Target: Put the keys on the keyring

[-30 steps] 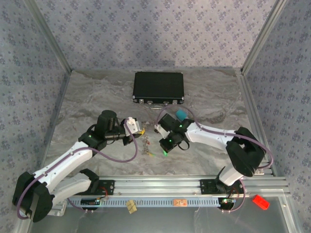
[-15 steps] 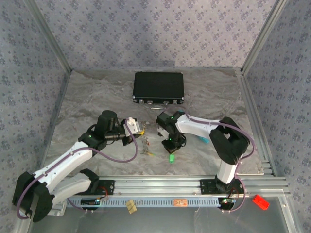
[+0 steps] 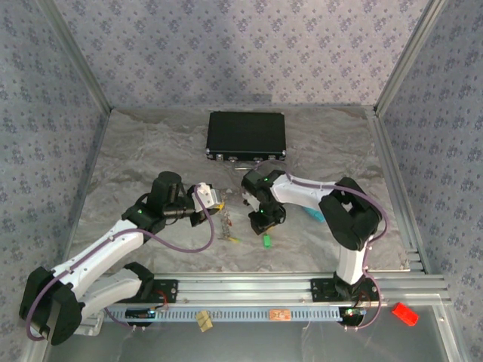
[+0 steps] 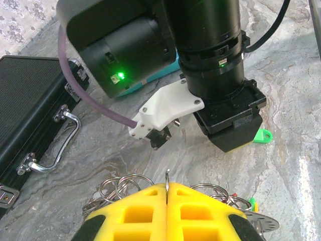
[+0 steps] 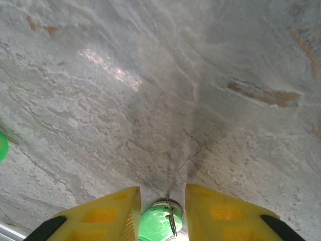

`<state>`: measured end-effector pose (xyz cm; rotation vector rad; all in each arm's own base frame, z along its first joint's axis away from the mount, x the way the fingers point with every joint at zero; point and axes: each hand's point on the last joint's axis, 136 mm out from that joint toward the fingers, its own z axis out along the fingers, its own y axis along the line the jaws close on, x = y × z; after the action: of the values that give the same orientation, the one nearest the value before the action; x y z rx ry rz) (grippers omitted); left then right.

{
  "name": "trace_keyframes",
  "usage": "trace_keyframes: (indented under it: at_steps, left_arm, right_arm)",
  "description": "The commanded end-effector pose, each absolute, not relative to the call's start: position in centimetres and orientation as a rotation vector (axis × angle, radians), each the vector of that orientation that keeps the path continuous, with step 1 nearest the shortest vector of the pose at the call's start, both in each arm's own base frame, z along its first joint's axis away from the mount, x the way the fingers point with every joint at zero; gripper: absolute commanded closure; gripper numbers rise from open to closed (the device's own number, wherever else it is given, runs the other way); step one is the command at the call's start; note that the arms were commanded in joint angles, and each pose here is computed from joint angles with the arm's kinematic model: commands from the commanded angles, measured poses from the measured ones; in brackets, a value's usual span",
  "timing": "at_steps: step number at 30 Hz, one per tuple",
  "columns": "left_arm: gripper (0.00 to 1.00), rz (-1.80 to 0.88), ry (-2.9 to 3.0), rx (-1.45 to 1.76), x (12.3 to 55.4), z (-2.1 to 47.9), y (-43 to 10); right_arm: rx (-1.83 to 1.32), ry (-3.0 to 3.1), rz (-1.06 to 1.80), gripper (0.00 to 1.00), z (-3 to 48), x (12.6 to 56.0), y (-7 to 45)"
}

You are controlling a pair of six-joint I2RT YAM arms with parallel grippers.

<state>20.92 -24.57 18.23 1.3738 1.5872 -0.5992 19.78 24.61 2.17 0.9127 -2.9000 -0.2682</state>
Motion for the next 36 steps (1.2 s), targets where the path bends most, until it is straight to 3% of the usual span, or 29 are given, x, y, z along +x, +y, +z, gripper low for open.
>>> trace_keyframes:
  at_steps: [1,6,12,36]
  left_arm:
    - [1.0,-0.595,1.514,1.381,21.0,19.8,-25.1]
    - [1.0,-0.597,1.515,1.381,21.0,19.8,-25.1]
    - [1.0,-0.598,1.512,1.38,20.9,19.9,-25.1]
    - [1.0,-0.599,1.516,1.378,21.0,19.8,-25.1]
  right_arm:
    - [0.874,-2.958,-0.312,0.67,2.9,19.6,24.2]
    - [0.814,-3.088,-0.402,0.61,3.7,20.0,23.9]
    - [0.768,-3.172,-0.491,0.61,4.2,20.1,23.8]
    - [0.7,-3.161,-0.475,0.82,1.8,18.7,23.4]
